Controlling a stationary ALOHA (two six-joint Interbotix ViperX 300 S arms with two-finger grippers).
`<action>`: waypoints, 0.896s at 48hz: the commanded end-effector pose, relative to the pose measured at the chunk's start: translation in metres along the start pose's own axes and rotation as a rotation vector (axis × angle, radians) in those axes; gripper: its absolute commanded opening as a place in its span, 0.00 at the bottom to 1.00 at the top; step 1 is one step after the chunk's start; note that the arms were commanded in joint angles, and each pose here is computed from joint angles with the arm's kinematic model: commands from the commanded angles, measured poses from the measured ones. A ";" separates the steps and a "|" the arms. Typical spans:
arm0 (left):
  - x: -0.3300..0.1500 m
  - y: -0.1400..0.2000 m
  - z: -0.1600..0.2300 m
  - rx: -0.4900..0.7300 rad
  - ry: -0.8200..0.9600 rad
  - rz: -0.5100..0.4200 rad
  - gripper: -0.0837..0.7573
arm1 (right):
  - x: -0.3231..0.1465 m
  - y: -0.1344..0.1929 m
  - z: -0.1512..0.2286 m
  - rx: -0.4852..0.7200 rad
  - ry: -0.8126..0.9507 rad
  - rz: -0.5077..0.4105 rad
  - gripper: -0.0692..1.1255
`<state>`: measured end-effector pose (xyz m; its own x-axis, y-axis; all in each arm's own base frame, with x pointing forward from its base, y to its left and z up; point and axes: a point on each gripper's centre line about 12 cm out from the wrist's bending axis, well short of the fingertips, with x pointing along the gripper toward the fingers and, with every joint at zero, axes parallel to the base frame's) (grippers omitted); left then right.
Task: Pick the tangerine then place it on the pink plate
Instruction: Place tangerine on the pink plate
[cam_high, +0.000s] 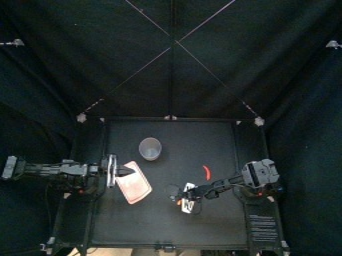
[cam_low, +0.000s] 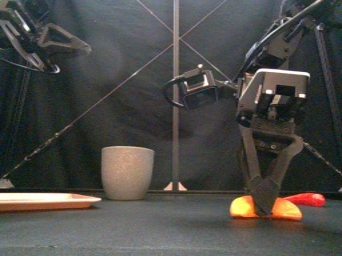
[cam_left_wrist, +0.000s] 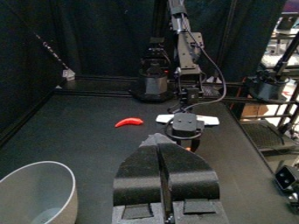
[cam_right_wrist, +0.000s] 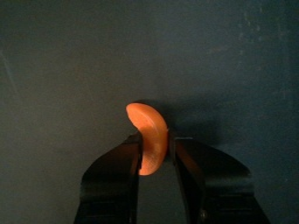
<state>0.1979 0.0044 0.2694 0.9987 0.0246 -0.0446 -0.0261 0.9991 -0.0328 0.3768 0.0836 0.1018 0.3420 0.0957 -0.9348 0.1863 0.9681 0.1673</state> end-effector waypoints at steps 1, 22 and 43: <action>0.001 0.000 0.006 0.000 -0.017 0.000 0.23 | -0.013 0.007 0.010 -0.005 -0.045 0.023 0.56; 0.001 0.001 0.007 0.001 -0.022 0.006 0.23 | -0.058 0.032 0.106 -0.136 -0.316 0.031 0.56; 0.000 0.003 0.001 -0.004 -0.008 0.017 0.23 | -0.023 -0.004 0.215 -0.166 -0.491 -0.089 0.56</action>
<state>0.1967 0.0071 0.2653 0.9978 0.0384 -0.0538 -0.0402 0.9987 -0.0327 0.5529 0.0301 0.1602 0.6725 -0.0658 -0.7372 0.0998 0.9950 0.0022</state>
